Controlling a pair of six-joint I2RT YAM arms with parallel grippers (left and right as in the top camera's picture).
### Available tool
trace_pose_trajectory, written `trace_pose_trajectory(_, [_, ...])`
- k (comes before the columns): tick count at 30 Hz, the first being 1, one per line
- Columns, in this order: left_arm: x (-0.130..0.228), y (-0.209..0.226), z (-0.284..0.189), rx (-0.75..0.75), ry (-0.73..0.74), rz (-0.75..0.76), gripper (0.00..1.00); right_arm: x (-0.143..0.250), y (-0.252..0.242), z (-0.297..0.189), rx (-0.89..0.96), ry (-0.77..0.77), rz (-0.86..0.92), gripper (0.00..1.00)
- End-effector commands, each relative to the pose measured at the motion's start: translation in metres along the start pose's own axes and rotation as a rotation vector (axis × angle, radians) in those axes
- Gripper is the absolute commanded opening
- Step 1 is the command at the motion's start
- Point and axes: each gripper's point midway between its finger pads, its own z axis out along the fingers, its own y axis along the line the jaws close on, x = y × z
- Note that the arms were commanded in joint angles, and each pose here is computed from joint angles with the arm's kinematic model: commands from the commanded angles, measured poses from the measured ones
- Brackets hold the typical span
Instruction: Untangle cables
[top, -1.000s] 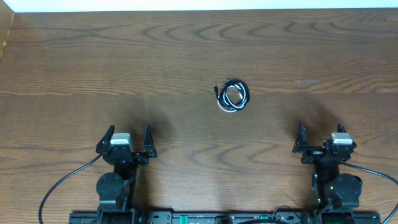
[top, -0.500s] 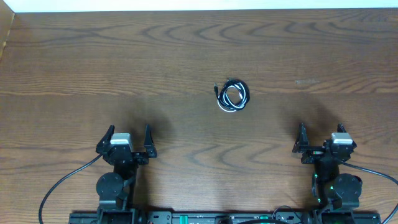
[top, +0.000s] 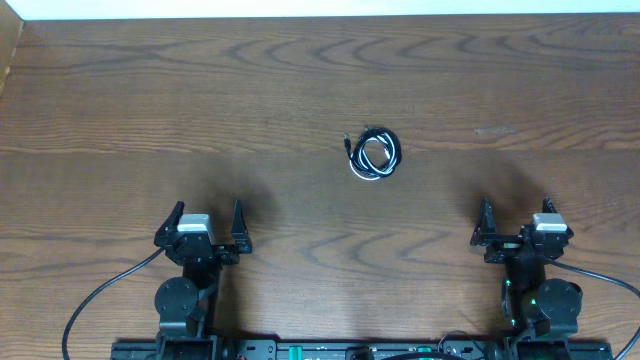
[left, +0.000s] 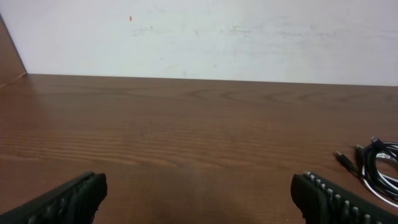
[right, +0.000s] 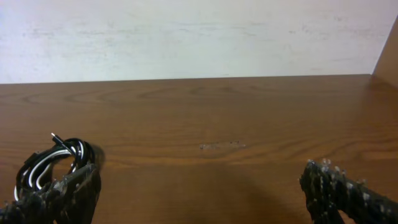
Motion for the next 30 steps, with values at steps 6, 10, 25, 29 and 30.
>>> trace_pose_trajectory(6, [0.016, 0.007, 0.001, -0.035, 0.050, 0.007, 1.00, 0.001, -0.002, 0.000, 0.009, 0.000, -0.011, 0.99])
trace_pose_trajectory(10, [0.016, 0.006, 0.001, -0.033, 0.049, -0.004, 1.00, 0.001, -0.002, 0.000, 0.009, 0.000, -0.011, 0.99])
trace_pose_trajectory(25, [0.005, 0.014, 0.000, -0.078, 0.007, 0.037, 1.00, 0.001, -0.002, 0.000, 0.009, 0.000, -0.011, 0.99])
trace_pose_trajectory(29, [0.008, 0.014, 0.000, -0.078, 0.020, 0.037, 1.00, 0.001, -0.002, 0.000, 0.009, 0.000, -0.011, 0.99])
trace_pose_trajectory(30, [0.009, 0.014, 0.000, -0.079, 0.023, 0.036, 1.00, 0.001, -0.002, 0.000, 0.009, 0.000, -0.011, 0.99])
